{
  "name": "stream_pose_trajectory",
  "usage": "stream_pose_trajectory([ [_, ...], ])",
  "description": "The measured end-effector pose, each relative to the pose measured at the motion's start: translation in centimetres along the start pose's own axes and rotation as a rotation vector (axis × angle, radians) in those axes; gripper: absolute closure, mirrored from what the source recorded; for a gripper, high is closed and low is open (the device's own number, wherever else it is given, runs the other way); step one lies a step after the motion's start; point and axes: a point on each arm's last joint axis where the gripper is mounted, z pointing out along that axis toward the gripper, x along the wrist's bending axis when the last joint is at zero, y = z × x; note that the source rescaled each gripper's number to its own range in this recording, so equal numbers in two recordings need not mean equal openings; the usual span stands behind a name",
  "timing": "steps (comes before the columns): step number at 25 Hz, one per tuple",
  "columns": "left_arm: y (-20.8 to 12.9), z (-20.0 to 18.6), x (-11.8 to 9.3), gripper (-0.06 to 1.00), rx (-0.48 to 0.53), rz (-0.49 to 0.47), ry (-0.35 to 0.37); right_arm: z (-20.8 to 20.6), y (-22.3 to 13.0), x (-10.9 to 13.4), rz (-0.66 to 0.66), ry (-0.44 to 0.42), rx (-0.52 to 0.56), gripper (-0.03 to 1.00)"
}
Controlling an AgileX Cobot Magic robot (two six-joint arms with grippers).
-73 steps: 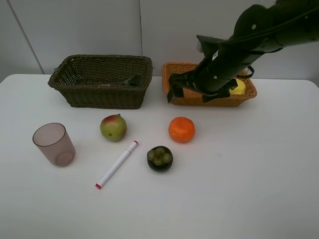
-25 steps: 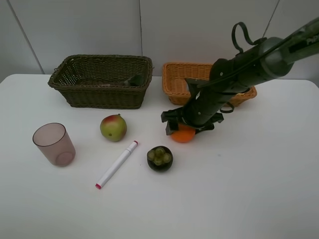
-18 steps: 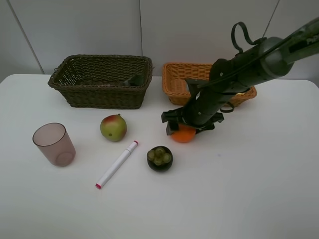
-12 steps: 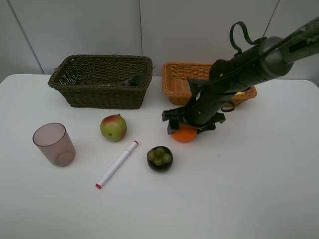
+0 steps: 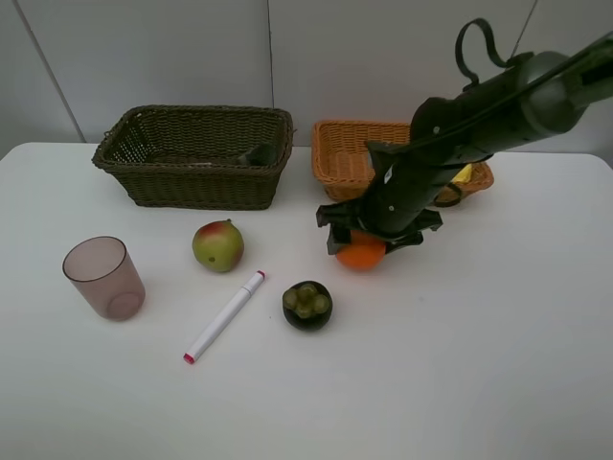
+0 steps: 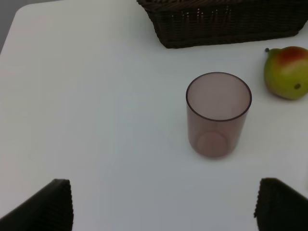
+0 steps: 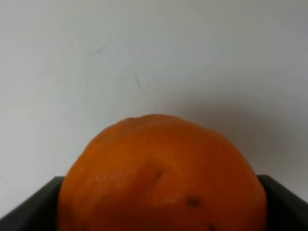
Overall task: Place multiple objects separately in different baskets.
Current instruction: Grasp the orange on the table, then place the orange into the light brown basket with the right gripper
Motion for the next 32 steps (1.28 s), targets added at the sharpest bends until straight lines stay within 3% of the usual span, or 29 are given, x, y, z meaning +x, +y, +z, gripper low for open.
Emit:
stream_pose_trajectory([
  [12, 0.0, 0.0, 0.0, -0.06, 0.0, 0.0, 0.0, -7.8, 1.8, -0.1, -0.12, -0.031, -0.21, 0.33],
  [22, 0.0, 0.0, 0.0, -0.06, 0.0, 0.0, 0.0, -10.3, 5.9, -5.3, -0.056, -0.111, -0.428, 0.33],
  [32, 0.0, 0.0, 0.0, -0.06, 0.0, 0.0, 0.0, -11.1, 7.7, -7.9, -0.042, -0.134, -0.624, 0.33],
])
